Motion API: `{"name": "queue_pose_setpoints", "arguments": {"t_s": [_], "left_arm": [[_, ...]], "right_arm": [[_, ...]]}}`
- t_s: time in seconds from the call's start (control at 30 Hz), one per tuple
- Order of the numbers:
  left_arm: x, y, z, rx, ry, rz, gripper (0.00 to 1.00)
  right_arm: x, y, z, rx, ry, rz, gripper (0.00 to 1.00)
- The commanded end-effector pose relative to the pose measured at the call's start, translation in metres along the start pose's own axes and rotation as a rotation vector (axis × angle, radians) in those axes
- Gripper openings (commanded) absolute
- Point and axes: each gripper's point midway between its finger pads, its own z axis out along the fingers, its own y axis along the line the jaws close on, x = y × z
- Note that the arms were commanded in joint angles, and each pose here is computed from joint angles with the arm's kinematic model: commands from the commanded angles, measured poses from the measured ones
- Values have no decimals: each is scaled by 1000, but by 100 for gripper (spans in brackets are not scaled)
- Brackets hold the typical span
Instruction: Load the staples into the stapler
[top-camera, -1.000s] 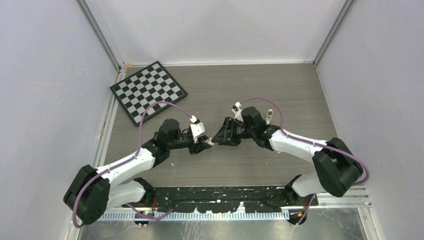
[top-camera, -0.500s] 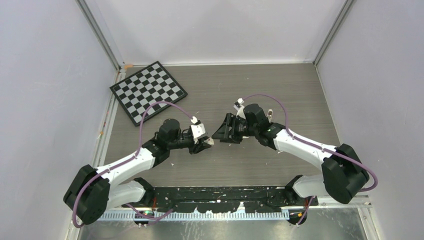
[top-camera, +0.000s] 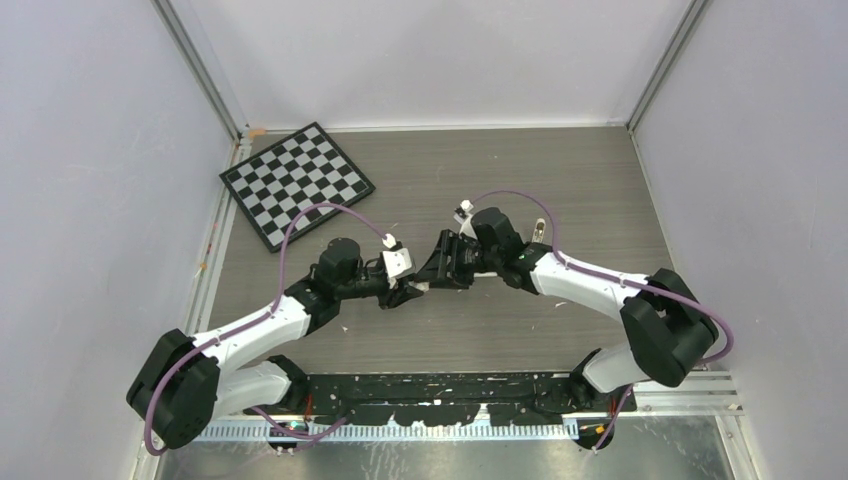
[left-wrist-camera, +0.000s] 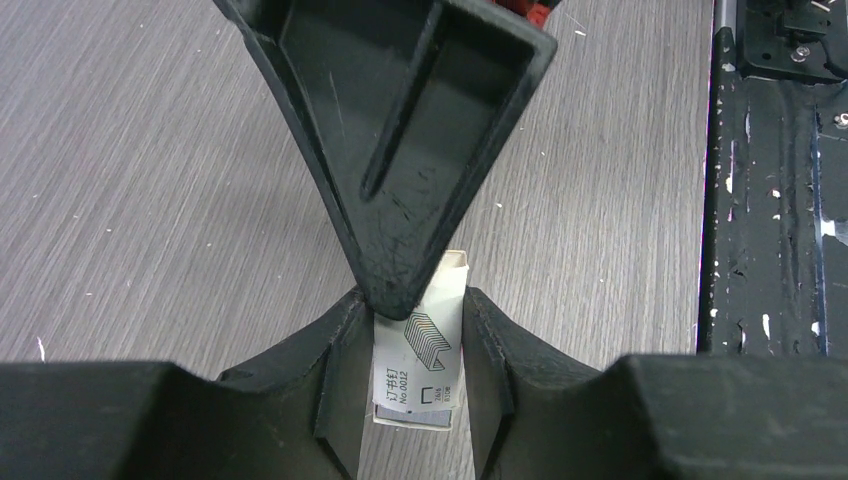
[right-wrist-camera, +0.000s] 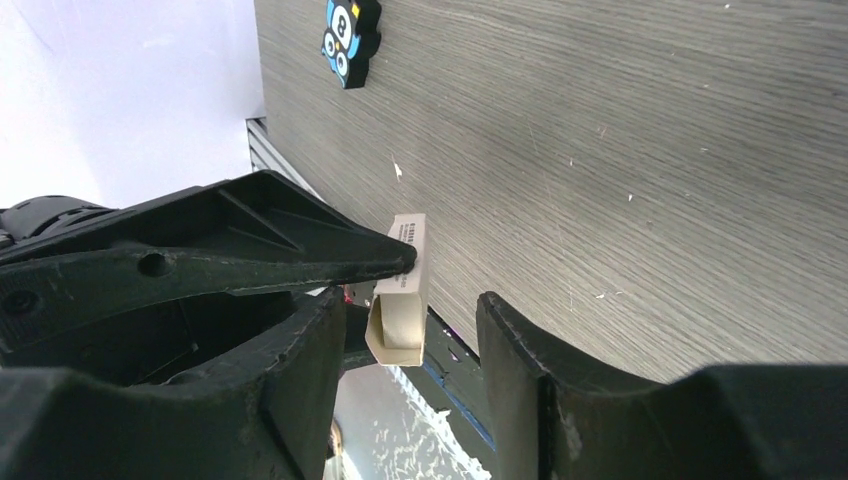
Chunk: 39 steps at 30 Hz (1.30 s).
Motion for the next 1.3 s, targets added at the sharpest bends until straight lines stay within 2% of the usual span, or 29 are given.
{"name": "queue_pose_setpoints", "arguments": {"t_s": [0.0,0.27,0.53,0.8,0.97,1.27], "left_arm": [[-28,6,3,-3,-74,74,38],[-28,6,3,0,-73,74,38],[-31,7,1,-5,-63,78,41],[-31,8,-4,-15,-35,87,45],[-32,7,-15,-21,18,121,53],[-19,0,-31,12,143,151,78]], "right_arm": [[-7,22,6,-55,-10,-32,54],[-3,18,10,-43,4,-47,47],[-5,22,9,-63,-13,-47,30],[-7,26,6,-83,-32,-37,24],[-13,18,0,-71,-57,-22,24],[-23,15,-17,-97,-97,-31,24]]}}
